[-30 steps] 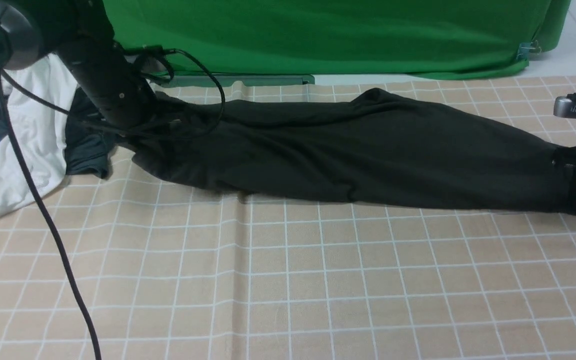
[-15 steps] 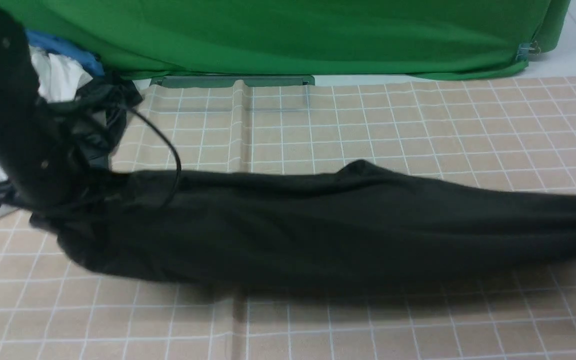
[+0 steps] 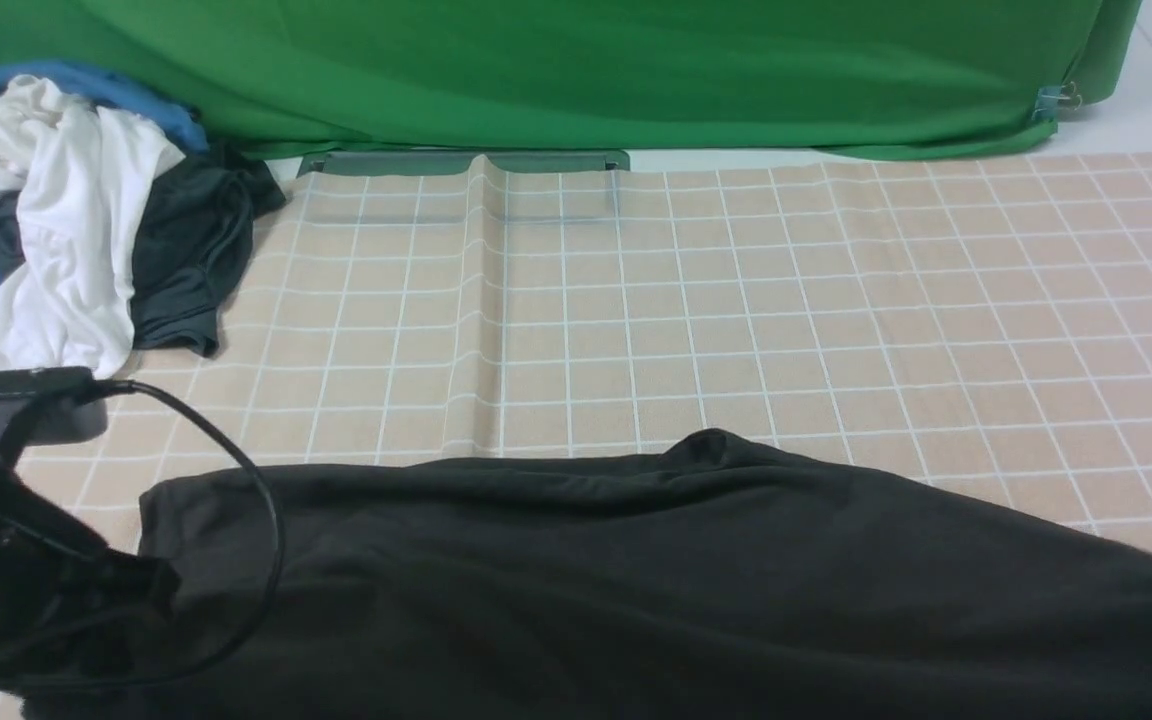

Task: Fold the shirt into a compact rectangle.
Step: 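Pull the folded dark garment lengthwise by its ends to straighten it flat on the table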

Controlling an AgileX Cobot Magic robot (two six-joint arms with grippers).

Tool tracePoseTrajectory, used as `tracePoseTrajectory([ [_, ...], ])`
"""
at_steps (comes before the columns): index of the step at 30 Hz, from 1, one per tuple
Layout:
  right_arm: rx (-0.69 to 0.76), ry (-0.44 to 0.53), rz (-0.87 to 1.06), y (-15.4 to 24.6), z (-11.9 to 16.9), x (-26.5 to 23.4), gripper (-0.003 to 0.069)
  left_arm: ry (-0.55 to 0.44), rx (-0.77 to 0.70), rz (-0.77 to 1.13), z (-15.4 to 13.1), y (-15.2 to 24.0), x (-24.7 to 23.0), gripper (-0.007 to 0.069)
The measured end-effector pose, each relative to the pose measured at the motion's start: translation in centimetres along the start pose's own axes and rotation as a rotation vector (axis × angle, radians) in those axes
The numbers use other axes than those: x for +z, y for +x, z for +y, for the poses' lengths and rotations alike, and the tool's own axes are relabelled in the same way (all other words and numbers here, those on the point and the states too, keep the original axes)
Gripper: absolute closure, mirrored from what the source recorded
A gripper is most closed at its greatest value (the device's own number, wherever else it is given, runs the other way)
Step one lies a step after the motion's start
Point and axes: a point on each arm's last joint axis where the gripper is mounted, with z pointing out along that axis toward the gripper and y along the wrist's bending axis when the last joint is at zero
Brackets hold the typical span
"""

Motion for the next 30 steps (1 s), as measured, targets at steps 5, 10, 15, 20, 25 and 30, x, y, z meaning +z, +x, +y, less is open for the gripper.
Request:
tracePoseTrajectory([
  [5,0.002,0.006,0.006,0.1,-0.1,0.0,0.0361,-0.033,0.012,-0.018,0.3,0.5,-0.8,0.0165],
  [10,0.033,-0.004,-0.011,-0.5,0.0,-1.3,0.0343,0.039,0.015,-0.194,-0.5,-1.7,-2.1,0.0111],
  [15,0.012,-0.118,-0.128,-1.6,1.5,-3.2,0.0562,0.132,0.095,-0.2,-3.4,-5.8,-0.7,0.0394],
  [20,-0.092,-0.163,-0.184,-2.2,4.2,-3.4,0.0621,0.126,0.175,-0.096,-5.9,-8.6,3.3,0.0592],
  [25,-0.204,-0.173,-0.269,-2.8,6.9,-3.5,0.0621,0.072,0.198,-0.061,-6.3,-11.3,7.8,0.061],
  [30,-0.226,-0.161,-0.348,-3.6,7.4,-3.6,0.0585,0.021,0.133,-0.132,-5.2,-13.7,9.6,0.0608],
])
